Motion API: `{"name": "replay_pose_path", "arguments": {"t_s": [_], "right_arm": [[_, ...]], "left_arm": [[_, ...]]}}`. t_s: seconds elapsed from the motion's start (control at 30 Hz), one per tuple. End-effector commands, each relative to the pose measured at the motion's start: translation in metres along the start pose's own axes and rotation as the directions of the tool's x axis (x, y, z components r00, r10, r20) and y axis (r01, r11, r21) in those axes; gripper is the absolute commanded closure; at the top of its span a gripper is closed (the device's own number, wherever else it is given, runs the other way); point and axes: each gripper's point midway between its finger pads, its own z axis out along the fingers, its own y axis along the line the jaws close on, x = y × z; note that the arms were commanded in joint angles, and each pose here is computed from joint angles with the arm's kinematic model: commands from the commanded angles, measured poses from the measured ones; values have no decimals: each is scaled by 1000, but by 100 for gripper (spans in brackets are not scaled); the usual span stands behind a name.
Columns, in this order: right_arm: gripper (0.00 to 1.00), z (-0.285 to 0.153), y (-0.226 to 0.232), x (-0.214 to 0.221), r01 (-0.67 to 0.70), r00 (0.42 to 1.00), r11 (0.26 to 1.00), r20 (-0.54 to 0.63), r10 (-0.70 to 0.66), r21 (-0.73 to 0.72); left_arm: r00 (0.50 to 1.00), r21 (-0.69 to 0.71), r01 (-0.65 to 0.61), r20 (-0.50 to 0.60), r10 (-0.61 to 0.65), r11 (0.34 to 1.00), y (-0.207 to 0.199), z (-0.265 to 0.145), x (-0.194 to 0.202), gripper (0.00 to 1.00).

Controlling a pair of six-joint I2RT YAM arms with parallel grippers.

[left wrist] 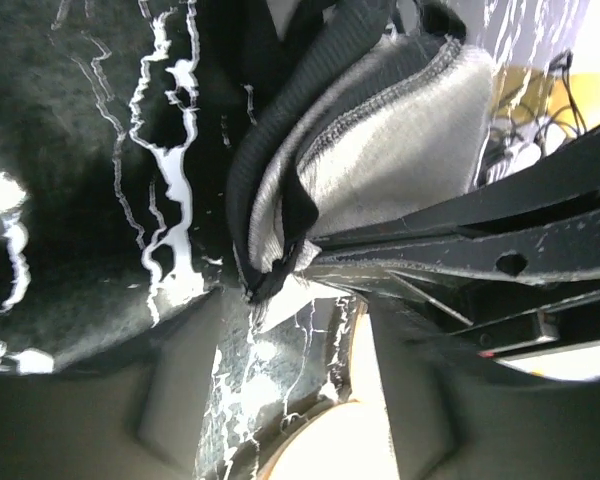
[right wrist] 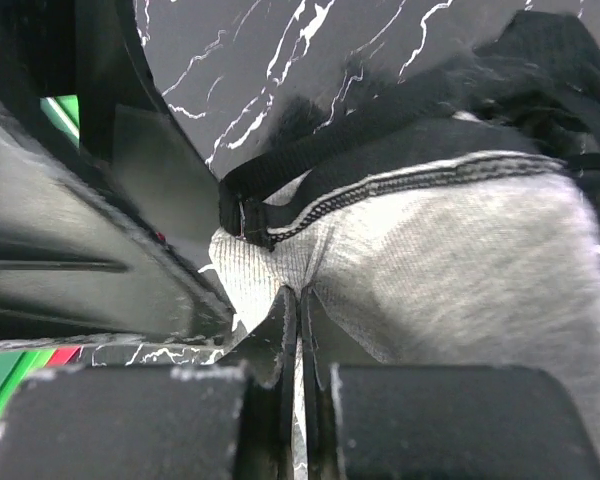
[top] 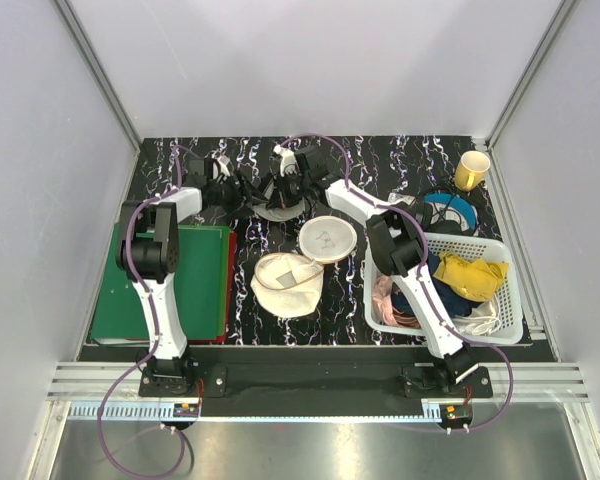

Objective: Place the bra in the laundry bag and zip it closed

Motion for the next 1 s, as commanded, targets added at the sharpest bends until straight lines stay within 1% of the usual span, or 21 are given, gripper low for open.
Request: {"name": "replay_pose_path", "arguments": {"t_s": [0.0, 0.03, 0.07, 0.17, 0.37, 0.47, 0.57, 0.8, 0.83, 0.87, 0.97], "right_arm": [[100, -17, 34, -38, 66, 995, 997, 77, -64, -32], [100, -18, 34, -37, 66, 995, 997, 76, -63, -32], [100, -19, 36, -39, 74, 994, 997, 81, -71, -34], [100, -21, 40, -39, 78, 994, 996, 84, -74, -37], [100, -23, 54, -44, 94, 991, 992, 102, -86, -81], [100, -21, 59, -43, 91, 992, 989, 98, -80, -116], [100, -20, 66, -42, 92, 992, 983, 96, -77, -158], [100, -23, 85, -47, 118, 988, 966, 128, -90, -230], [100, -24, 89, -48, 108, 988, 963, 131, -77, -246], [100, -24, 93, -52, 124, 984, 957, 154, -85, -263], [100, -23, 100, -49, 107, 988, 944, 137, -66, -312]], "left_arm": [[991, 9, -51, 126, 50, 999, -22, -32, -27, 17], [990, 9, -28, 136, 27, 1000, -20, -35, -30, 6], [991, 18, -18, 134, 15, 1000, -21, -34, -30, 6], [994, 28, 29, 108, -32, 999, -17, -28, -29, 6], [990, 39, 85, 106, -88, 996, -11, -17, -30, 13], [991, 82, 88, 89, -95, 993, -19, -12, -32, 13], [993, 93, 87, 72, -94, 992, -23, -6, -31, 12], [992, 92, 105, 58, -111, 990, -21, 1, -31, 23], [992, 91, 108, 53, -113, 990, -21, 1, -30, 28], [992, 93, 106, 55, -111, 990, -22, 2, -31, 30], [993, 99, 104, 51, -110, 990, -24, 2, -32, 38]]}}
